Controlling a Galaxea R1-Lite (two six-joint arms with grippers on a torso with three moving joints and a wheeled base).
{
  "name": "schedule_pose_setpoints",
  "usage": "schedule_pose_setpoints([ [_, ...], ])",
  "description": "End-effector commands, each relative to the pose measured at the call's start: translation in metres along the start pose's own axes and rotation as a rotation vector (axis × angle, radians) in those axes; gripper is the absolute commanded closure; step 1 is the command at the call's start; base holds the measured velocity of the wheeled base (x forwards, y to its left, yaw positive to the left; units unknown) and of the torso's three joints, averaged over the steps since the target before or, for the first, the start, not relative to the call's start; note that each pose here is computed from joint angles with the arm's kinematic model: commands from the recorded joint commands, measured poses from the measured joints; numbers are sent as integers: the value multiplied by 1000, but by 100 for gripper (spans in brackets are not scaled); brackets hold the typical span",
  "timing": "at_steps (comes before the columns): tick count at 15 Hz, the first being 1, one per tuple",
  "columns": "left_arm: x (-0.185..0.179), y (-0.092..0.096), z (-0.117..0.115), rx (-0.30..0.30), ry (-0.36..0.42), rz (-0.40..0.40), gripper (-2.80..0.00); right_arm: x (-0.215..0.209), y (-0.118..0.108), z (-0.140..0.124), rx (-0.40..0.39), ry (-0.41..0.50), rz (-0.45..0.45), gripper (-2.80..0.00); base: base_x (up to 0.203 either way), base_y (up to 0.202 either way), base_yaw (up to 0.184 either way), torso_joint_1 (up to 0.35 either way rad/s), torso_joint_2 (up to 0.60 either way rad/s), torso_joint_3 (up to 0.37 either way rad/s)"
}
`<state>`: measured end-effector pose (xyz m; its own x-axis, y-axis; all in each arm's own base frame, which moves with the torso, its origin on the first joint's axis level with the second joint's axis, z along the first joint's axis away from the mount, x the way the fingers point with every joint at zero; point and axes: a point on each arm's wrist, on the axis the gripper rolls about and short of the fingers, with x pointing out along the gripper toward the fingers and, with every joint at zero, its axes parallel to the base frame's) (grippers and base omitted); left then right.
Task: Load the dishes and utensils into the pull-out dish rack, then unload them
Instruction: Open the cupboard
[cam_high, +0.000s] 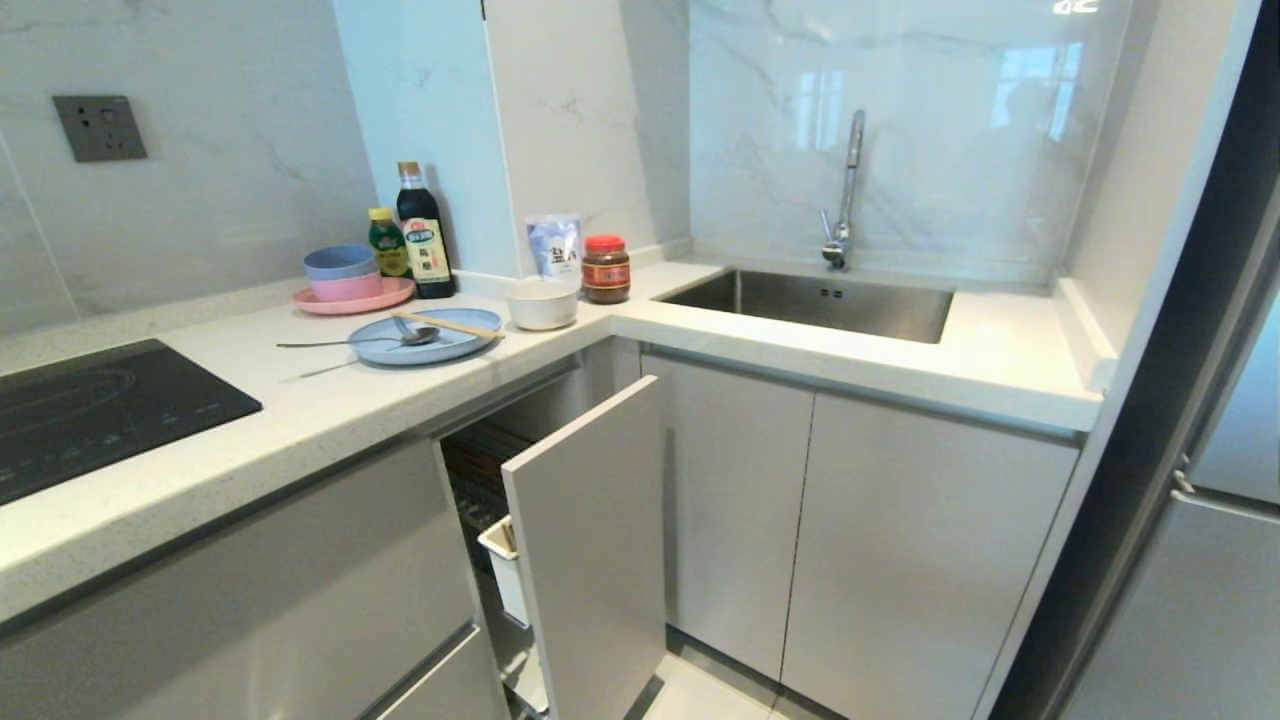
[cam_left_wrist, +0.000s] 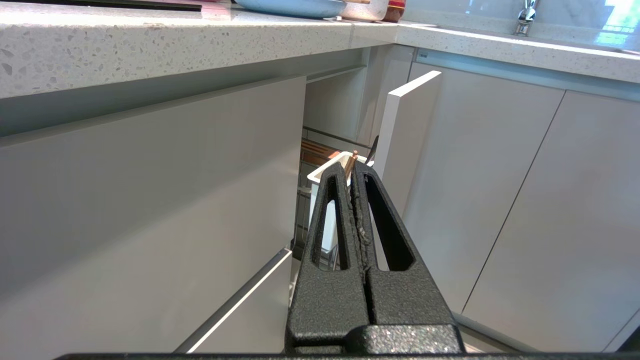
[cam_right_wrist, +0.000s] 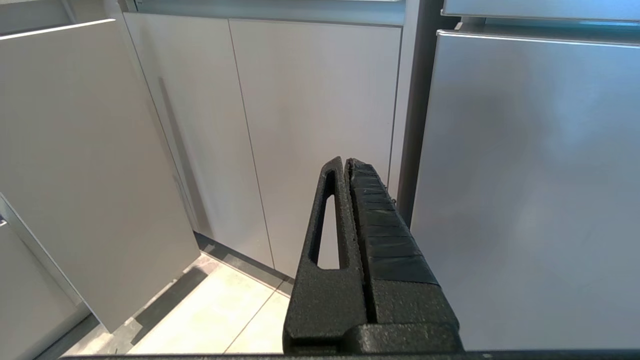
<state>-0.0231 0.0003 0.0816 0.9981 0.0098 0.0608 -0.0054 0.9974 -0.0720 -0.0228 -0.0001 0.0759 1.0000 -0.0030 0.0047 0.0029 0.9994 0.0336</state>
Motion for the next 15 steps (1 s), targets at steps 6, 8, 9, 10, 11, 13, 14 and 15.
schedule_pose_setpoints([
  [6,2,1,-7,0,27,3,0,0,0,0,0,-3,1,0,0,0,0,0,0,0],
  [8,2,1,-7,0,25,3,0,0,0,0,0,-3,1,0,0,0,0,0,0,0],
  [9,2,1,-7,0,27,3,0,0,0,0,0,-4,0,0,0,0,0,0,0,0],
  [10,2,0,-7,11,29,-2,0,0,0,0,0,-3,0,0,0,0,0,0,0,0],
  [11,2,0,-7,39,28,0,0,0,0,0,0,-4,0,0,0,0,0,0,0,0],
  [13,0,0,4,77,-36,-1,0,0,0,0,0,-5,0,0,0,0,0,0,0,0],
  [14,-4,-1,20,77,-101,-3,0,0,0,0,0,-4,0,0,0,0,0,0,0,0],
  [15,-12,-3,44,79,-173,-5,0,0,0,0,0,-3,0,0,0,0,0,0,0,0],
])
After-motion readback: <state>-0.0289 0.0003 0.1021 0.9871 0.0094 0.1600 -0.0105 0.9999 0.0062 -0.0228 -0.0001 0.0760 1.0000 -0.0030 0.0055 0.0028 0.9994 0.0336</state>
